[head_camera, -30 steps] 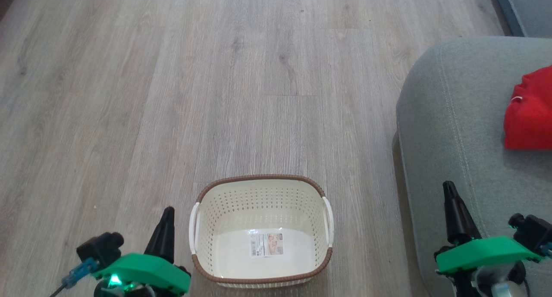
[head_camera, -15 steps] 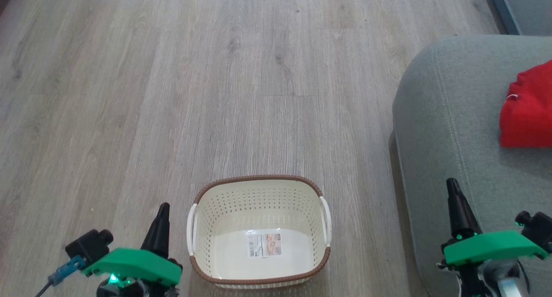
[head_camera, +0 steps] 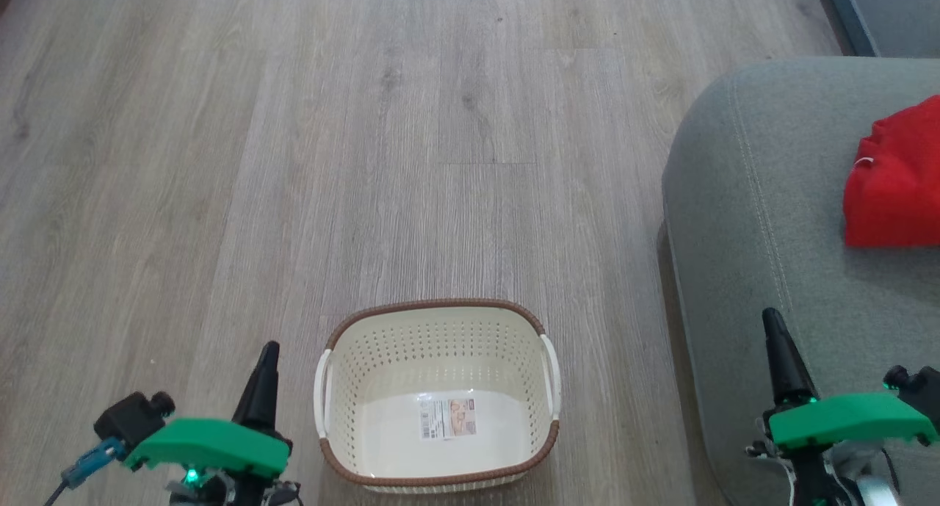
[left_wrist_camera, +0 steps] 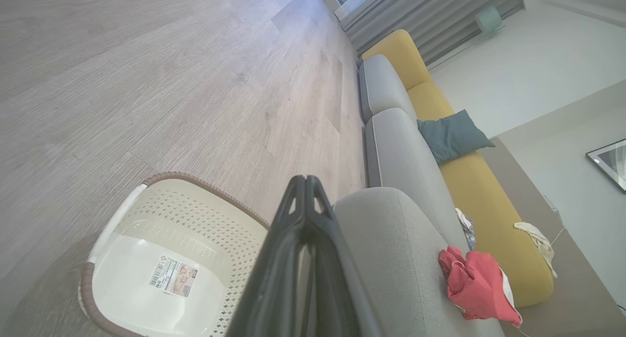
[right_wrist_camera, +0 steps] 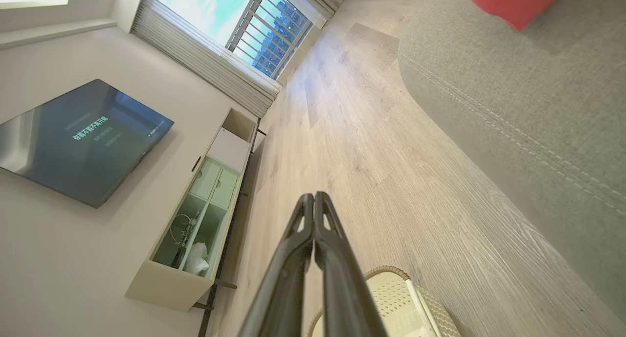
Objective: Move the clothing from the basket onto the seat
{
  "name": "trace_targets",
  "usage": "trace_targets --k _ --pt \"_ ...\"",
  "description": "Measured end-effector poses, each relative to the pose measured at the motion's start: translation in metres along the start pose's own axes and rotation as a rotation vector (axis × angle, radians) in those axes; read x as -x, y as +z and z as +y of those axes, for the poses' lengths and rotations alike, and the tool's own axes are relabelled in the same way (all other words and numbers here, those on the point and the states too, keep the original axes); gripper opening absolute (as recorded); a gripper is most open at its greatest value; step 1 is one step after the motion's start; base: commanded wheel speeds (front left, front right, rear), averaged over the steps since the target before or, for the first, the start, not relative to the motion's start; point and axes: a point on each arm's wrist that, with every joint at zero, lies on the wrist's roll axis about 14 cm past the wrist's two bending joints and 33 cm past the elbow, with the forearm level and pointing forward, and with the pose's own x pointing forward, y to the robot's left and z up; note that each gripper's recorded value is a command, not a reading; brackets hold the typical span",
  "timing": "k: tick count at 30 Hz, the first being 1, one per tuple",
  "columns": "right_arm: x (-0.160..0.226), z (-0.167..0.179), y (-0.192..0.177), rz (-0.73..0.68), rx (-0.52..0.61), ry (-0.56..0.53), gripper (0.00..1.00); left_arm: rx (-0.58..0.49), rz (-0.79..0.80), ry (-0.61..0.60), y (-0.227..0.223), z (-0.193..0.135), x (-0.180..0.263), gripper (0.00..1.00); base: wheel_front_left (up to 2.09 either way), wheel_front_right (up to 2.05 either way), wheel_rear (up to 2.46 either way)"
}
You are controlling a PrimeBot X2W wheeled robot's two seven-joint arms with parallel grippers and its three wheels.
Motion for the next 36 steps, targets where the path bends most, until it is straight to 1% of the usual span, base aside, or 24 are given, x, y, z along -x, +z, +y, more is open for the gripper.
trace_targets --k 18,24,30,36 --pt "-0.001 -0.008 0.006 -0.005 -0.187 -0.029 0.00 0.192 0.016 -0.011 0.004 -0.001 -0.005 0.00 0.00 0.00 0.00" --pt "-0.004 -0.006 0.010 -0.013 -0.240 -0.022 0.00 0.247 0.015 -0.007 0.006 0.000 -0.007 0.00 0.00 0.00 0.00" --pt "-0.002 -0.009 0.012 -0.014 -0.313 -0.030 0.00 0.320 0.019 -0.035 0.009 -0.006 -0.011 0.00 0.00 0.00 0.00" --pt "-0.002 -0.012 0.014 -0.020 -0.366 -0.038 0.00 0.375 0.019 -0.028 0.011 -0.003 -0.012 0.00 0.00 0.00 0.00"
